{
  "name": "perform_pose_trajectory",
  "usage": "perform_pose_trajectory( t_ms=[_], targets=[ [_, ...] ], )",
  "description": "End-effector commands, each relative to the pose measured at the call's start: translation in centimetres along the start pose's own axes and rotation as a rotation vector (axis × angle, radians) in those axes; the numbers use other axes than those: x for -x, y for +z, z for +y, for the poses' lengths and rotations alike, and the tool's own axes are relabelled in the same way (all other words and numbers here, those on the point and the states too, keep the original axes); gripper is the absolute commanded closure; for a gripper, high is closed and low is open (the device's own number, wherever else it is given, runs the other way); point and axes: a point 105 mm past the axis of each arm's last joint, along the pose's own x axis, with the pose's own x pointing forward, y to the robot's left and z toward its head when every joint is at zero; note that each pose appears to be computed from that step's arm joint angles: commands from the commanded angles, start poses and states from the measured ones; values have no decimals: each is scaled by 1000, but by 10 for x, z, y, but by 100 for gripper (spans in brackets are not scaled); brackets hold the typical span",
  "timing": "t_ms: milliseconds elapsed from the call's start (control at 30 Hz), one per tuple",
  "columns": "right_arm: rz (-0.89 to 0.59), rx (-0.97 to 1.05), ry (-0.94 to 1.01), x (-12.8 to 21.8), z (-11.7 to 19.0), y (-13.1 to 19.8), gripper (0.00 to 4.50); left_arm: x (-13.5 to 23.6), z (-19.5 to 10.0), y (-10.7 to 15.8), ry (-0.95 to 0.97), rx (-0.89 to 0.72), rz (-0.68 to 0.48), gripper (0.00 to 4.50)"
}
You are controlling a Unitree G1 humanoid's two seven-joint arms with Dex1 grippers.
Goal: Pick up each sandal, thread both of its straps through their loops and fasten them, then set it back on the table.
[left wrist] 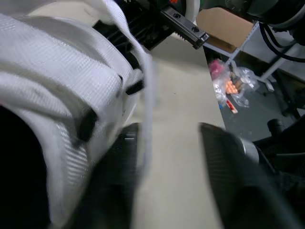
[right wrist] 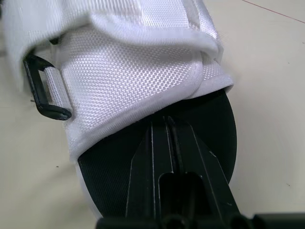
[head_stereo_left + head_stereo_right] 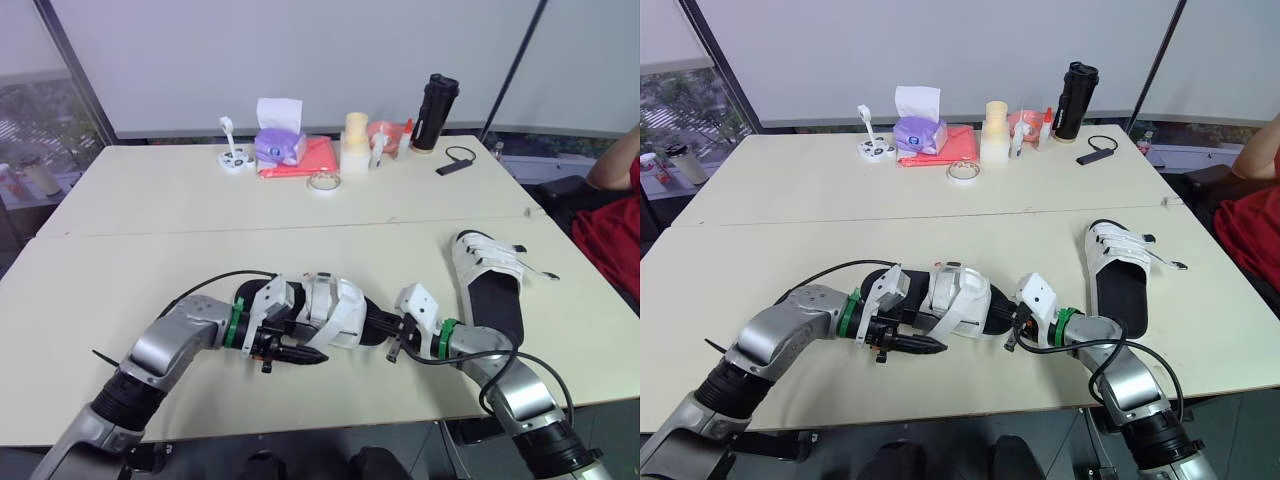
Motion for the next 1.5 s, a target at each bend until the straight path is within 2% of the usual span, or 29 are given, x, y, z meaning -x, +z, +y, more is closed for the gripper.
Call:
perform_pose_trajectory(
  t_ms=[33,167,267,400,467,600,800,1033,1367,1500],
  targets=[
    [125,-75,-13,2,5,-34,450,-3,-4,1,-25,-7,31,443],
    [124,-76,-14,2,5,-34,450,-4,-3,3,-26,-9,29,443],
    [128,-75,-20,2,6,-35,450,-2,-10,26,-84,91,-22,443],
    [127,-78,-23,1,6,-36,450,9,-15,77,-215,333,-229,443],
    [125,-78,-25,1,6,-36,450,11,-10,92,-225,385,-303,443],
    [126,-79,-26,0,6,-36,450,9,4,103,-172,446,-384,443],
    [128,-78,-28,0,7,-37,450,-3,24,90,-44,433,-364,443],
    [129,-75,-28,-1,7,-37,450,-11,26,79,-53,427,-334,443],
    [133,-76,-39,1,8,-38,450,-27,25,43,-58,462,-237,443],
    [131,-77,-39,0,8,-38,450,-27,25,39,-56,461,-229,443]
  ],
)
